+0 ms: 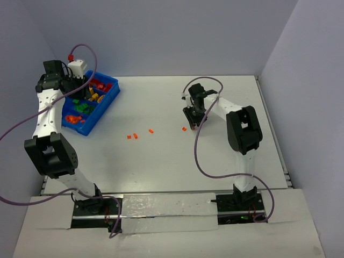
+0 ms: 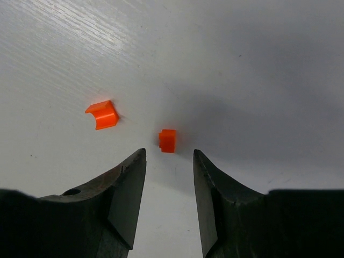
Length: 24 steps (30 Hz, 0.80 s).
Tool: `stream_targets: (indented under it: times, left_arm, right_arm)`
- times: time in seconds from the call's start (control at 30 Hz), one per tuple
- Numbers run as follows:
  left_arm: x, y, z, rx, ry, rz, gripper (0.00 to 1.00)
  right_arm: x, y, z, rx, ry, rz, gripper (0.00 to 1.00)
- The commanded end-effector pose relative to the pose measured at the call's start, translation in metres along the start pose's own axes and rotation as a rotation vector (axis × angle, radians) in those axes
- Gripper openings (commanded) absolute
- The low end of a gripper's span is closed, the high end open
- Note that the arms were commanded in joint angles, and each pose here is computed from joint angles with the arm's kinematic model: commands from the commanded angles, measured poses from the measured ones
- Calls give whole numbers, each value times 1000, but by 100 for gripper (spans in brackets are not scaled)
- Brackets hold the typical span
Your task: Sort the legos into containers by color
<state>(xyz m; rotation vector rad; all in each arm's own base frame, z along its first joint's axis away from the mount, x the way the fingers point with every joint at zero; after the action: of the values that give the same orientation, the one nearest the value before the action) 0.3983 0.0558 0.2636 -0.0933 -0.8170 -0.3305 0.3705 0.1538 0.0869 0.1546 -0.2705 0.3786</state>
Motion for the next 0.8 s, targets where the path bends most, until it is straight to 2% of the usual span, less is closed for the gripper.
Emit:
stream_targets:
  times: [0.0, 0.37, 0.63, 0.77]
  left_arm:
    - [9, -7, 11, -17, -37, 2, 46]
    - [10, -8, 11, -15, -44, 15, 46]
    - [8, -10, 11, -22, -45, 21, 46]
    - [8, -10, 12, -24, -47, 23, 46]
  right_arm:
    - [7, 9, -3, 22, -9, 6, 47]
    - [-5, 8, -19, 10, 35, 13, 40]
    - [-1, 6, -28, -1, 37, 4, 39]
    - [0, 5, -30, -4, 38, 5, 34]
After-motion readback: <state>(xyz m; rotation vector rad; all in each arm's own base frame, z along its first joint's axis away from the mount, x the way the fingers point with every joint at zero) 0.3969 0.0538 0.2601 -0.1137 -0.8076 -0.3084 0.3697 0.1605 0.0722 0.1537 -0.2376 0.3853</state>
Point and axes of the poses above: each gripper's point midway between its finger pads, its own z axis back along the fingers, its own y axis along the line the jaws close on, x = y × z, the point moved 6 cm from there along z, back along the fingers, and after that the axes turned 6 degrees about -z, right-handed, at the moved point
